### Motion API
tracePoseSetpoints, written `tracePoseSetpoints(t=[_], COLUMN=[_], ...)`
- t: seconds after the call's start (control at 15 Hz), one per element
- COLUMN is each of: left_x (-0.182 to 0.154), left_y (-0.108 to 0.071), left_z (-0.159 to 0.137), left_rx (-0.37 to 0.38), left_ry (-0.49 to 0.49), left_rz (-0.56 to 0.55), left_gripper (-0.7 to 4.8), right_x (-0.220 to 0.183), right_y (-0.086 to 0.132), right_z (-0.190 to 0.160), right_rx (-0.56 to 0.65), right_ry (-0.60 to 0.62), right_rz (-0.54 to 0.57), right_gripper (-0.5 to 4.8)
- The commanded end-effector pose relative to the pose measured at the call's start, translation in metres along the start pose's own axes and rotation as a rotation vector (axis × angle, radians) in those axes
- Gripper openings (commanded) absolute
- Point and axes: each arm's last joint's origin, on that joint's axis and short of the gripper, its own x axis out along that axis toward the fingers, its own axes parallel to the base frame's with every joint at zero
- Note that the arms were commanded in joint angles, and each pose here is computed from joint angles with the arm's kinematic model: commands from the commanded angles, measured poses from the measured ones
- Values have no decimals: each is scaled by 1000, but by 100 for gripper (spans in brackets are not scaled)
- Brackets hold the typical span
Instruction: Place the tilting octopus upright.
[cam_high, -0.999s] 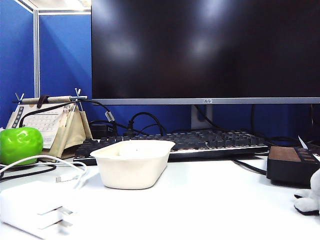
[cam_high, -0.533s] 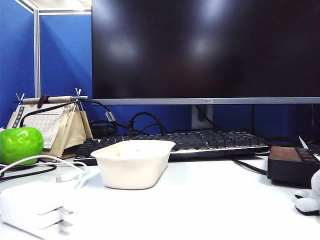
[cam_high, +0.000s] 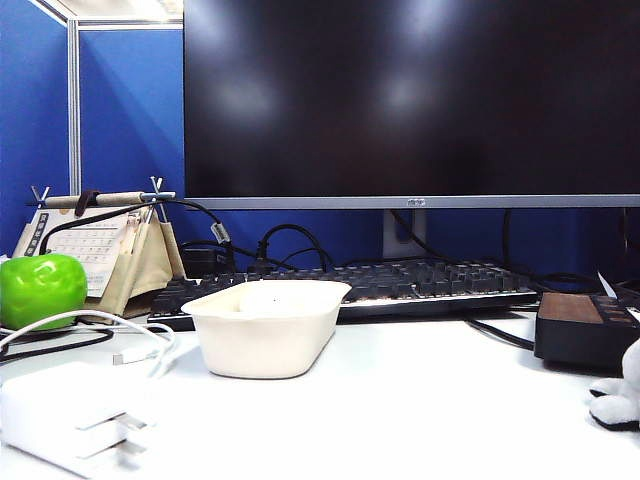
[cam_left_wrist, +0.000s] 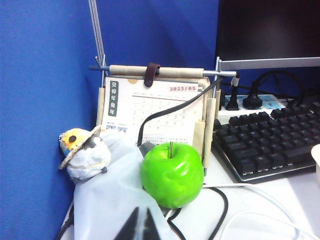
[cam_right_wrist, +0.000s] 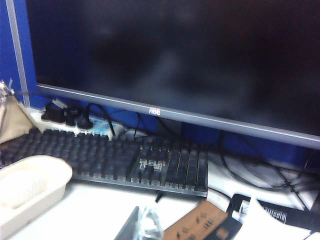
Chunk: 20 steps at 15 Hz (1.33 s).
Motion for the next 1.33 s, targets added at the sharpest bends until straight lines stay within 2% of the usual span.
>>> tracePoseSetpoints(t=[0.07, 0.47, 1.33], left_x=[0, 0, 0], left_y=[0, 0, 0], left_z=[2, 2, 2], left_rx=[2, 2, 2], left_ry=[-17, -17, -17], left_rz=[1, 1, 1], left_gripper=[-5, -5, -5], right_x=[2, 7, 8], right_y=[-1, -2, -2], right_z=[-6, -30, -39], right_rx=[-14, -10, 1], right_ry=[-29, -22, 11], right_rz=[-1, 0, -9], right_gripper=[8, 8, 8])
